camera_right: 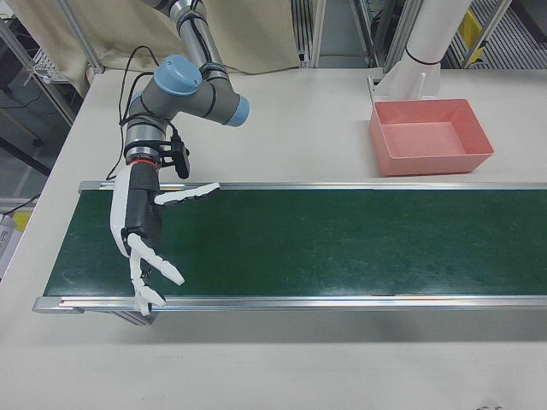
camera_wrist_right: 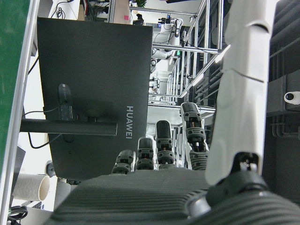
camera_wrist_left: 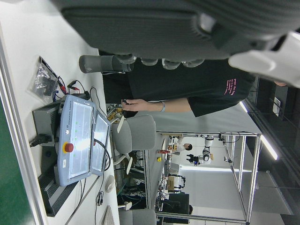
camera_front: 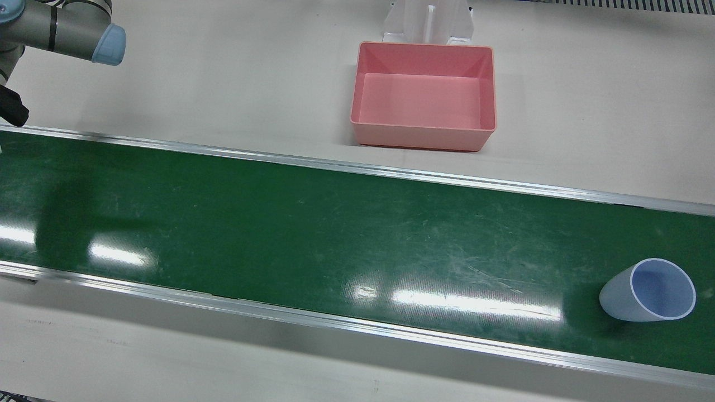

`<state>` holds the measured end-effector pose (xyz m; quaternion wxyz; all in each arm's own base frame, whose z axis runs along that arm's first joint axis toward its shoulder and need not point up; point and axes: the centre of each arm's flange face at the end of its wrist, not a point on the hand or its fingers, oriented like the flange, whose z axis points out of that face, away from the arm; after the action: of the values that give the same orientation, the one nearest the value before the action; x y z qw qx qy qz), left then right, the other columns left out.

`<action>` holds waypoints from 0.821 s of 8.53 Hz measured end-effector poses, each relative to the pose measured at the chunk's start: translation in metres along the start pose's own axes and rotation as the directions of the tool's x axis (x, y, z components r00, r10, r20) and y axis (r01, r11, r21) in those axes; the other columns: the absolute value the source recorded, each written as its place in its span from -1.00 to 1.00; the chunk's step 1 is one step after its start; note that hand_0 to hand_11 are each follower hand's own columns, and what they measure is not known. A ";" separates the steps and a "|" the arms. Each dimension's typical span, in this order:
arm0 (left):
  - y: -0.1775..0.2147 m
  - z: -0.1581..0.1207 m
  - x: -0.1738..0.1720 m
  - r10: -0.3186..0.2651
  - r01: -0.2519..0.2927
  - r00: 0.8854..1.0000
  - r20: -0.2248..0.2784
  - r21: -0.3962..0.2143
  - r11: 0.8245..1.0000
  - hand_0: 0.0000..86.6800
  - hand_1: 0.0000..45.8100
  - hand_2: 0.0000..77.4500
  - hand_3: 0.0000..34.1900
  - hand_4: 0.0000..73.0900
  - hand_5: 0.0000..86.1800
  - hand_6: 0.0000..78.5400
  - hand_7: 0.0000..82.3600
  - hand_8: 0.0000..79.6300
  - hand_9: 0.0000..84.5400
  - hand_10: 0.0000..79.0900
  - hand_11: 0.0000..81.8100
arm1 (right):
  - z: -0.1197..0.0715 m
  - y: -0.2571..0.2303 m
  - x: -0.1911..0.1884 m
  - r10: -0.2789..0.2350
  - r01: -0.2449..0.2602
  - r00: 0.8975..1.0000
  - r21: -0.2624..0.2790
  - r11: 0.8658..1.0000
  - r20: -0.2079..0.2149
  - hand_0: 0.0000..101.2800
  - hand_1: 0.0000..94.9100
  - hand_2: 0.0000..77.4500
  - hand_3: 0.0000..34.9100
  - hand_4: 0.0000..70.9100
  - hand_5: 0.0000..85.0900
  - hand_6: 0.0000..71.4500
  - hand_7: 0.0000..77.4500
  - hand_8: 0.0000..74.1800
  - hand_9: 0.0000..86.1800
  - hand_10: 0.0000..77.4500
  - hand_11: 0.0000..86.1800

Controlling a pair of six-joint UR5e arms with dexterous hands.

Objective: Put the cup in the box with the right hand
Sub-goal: 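Raise the right hand to the downstream end of the belt, then hold the open right hand at the belt end as the blue cup approaches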

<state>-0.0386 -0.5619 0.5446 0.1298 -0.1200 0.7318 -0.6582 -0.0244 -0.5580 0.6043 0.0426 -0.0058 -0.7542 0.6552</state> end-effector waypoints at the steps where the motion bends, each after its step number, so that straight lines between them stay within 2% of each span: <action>1: 0.000 0.000 0.000 0.000 0.000 1.000 0.000 0.000 1.000 -1.00 -0.98 -0.96 -1.00 -0.97 -0.99 -1.00 -1.00 -1.00 -1.00 -1.00 -1.00 | 0.003 0.003 0.006 0.001 -0.001 1.000 -0.006 1.000 -0.009 0.23 -0.72 -0.99 -1.00 -0.62 -0.86 -0.83 -0.34 -0.99 -0.80 -1.00 -0.97; 2: 0.000 0.000 0.000 0.000 0.000 1.000 0.000 0.001 1.000 -1.00 -0.98 -0.96 -1.00 -0.97 -0.99 -1.00 -1.00 -1.00 -1.00 -1.00 -1.00 | 0.006 0.006 0.011 0.003 -0.003 1.000 -0.012 1.000 -0.016 0.15 -0.59 -0.97 -1.00 -0.69 -0.86 -0.83 -0.38 -1.00 -0.97 -1.00 -0.97; 3: 0.000 0.000 0.000 0.000 0.000 1.000 0.000 0.001 1.000 -1.00 -0.98 -0.96 -1.00 -0.97 -0.99 -1.00 -1.00 -1.00 -1.00 -1.00 -1.00 | 0.009 0.010 0.017 0.006 -0.006 1.000 -0.020 1.000 -0.024 0.17 -0.94 -0.97 -1.00 -0.58 -0.90 -0.83 -0.35 -0.99 -0.91 -1.00 -0.99; 4: 0.000 0.000 0.000 0.000 0.000 1.000 0.000 0.001 1.000 -1.00 -0.98 -0.96 -1.00 -0.97 -1.00 -1.00 -1.00 -1.00 -1.00 -1.00 -1.00 | 0.013 0.014 0.023 0.009 -0.010 0.999 -0.027 1.000 -0.033 0.17 -0.69 -0.97 -1.00 -0.71 -0.91 -0.83 -0.28 -0.99 -0.91 -1.00 -0.99; 5: 0.000 0.000 0.000 0.000 0.000 1.000 0.000 0.001 1.000 -1.00 -0.98 -0.96 -1.00 -0.97 -1.00 -1.00 -1.00 -1.00 -1.00 -1.00 -1.00 | 0.014 0.017 0.026 0.011 -0.012 0.999 -0.031 0.999 -0.037 0.16 -0.80 -0.97 -1.00 -0.57 -0.90 -0.83 -0.24 -0.99 -0.91 -1.00 -0.99; 6: 0.000 0.000 0.000 0.000 0.000 1.000 0.000 0.000 1.000 -1.00 -0.98 -0.96 -1.00 -0.97 -1.00 -1.00 -1.00 -1.00 -1.00 -1.00 -1.00 | 0.015 0.018 0.027 0.010 -0.011 0.999 -0.032 0.999 -0.039 0.16 -0.80 -0.97 -1.00 -0.57 -0.90 -0.79 -0.13 -0.99 -0.89 -1.00 -0.99; 7: 0.000 0.000 0.000 0.000 0.000 1.000 0.000 0.000 1.000 -1.00 -0.98 -0.96 -1.00 -0.97 -1.00 -1.00 -1.00 -1.00 -1.00 -1.00 -1.00 | 0.015 0.021 0.027 -0.006 0.005 0.999 -0.035 0.999 -0.038 0.13 -0.66 -0.97 -1.00 -0.74 -0.90 -0.79 -0.10 -0.99 -0.87 -1.00 -0.99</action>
<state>-0.0386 -0.5619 0.5449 0.1298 -0.1200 0.7317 -0.6584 -0.0531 -0.5682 0.5828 0.0586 -0.0171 -0.7648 0.6414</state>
